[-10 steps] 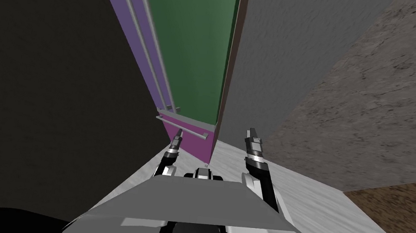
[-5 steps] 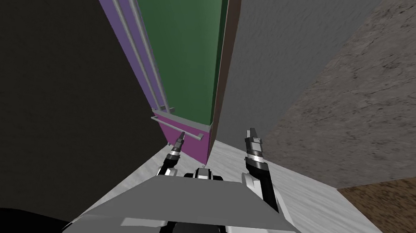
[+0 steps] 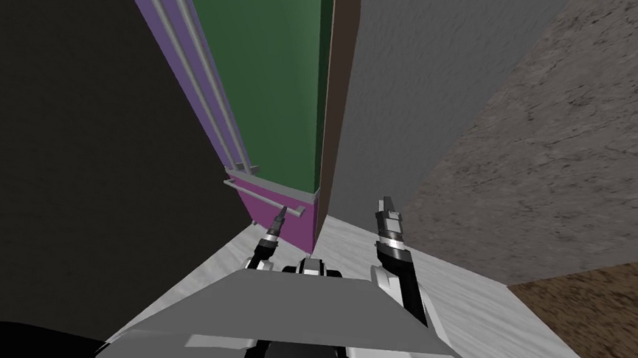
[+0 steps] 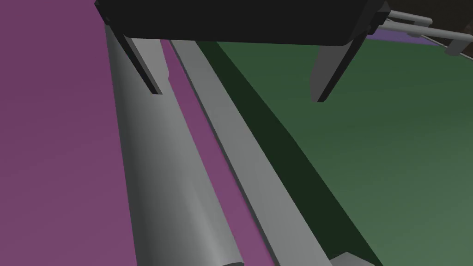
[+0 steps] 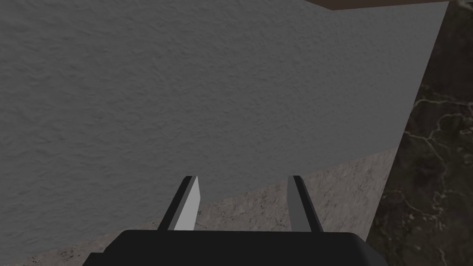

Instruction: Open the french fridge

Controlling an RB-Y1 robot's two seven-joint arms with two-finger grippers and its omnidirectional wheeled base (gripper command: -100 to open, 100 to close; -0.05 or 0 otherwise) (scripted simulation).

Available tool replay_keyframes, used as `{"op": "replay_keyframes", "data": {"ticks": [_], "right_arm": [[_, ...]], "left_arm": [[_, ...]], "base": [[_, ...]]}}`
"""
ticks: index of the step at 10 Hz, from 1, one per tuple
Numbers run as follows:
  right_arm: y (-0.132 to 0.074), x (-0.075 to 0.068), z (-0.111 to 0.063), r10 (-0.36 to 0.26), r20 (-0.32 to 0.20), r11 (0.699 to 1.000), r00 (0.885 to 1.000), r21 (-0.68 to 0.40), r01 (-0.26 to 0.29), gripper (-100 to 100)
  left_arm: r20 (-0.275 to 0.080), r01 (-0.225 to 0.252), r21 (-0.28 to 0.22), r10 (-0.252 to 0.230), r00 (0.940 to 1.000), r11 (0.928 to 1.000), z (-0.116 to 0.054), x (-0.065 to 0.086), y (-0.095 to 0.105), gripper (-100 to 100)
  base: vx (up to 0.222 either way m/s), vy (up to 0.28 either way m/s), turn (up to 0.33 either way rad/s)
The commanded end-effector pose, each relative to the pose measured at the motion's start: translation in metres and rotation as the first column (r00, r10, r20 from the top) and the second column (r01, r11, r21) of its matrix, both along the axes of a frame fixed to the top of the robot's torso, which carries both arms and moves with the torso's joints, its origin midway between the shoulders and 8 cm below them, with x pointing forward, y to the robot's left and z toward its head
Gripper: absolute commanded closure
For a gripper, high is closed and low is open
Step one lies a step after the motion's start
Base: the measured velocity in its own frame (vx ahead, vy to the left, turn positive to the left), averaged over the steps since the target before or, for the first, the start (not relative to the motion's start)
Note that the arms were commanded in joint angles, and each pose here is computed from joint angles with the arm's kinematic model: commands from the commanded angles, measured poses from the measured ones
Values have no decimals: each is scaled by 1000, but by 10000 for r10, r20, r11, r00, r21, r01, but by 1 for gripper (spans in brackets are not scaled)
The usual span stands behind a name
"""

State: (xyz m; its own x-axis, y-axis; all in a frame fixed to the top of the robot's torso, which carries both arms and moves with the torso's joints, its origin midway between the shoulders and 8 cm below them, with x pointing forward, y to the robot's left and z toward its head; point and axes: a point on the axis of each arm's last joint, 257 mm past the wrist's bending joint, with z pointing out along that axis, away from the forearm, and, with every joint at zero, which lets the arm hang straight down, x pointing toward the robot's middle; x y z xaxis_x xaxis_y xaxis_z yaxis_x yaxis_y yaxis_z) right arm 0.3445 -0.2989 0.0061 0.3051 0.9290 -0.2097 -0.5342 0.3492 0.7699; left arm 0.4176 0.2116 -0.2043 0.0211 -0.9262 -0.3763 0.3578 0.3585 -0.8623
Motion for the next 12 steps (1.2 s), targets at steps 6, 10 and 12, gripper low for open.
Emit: {"op": "replay_keyframes", "data": {"ticks": [6,10,12], "right_arm": [[0,0,0,0,1,10000,10000,0,0,0],[0,0,0,2,2,10000,10000,-3,-2,0],[0,0,0,2,2,10000,10000,-3,-2,0]], "left_arm": [[-1067,371,770,-287,9939,9963,-62,-3,-11,-100],[-961,-42,929,131,9953,9957,-66,18,0,-100],[-737,-522,995,597,9955,9937,-61,35,11,-100]], "base": [[34,-95,-42],[-28,9,-111],[-115,96,-182]]}}
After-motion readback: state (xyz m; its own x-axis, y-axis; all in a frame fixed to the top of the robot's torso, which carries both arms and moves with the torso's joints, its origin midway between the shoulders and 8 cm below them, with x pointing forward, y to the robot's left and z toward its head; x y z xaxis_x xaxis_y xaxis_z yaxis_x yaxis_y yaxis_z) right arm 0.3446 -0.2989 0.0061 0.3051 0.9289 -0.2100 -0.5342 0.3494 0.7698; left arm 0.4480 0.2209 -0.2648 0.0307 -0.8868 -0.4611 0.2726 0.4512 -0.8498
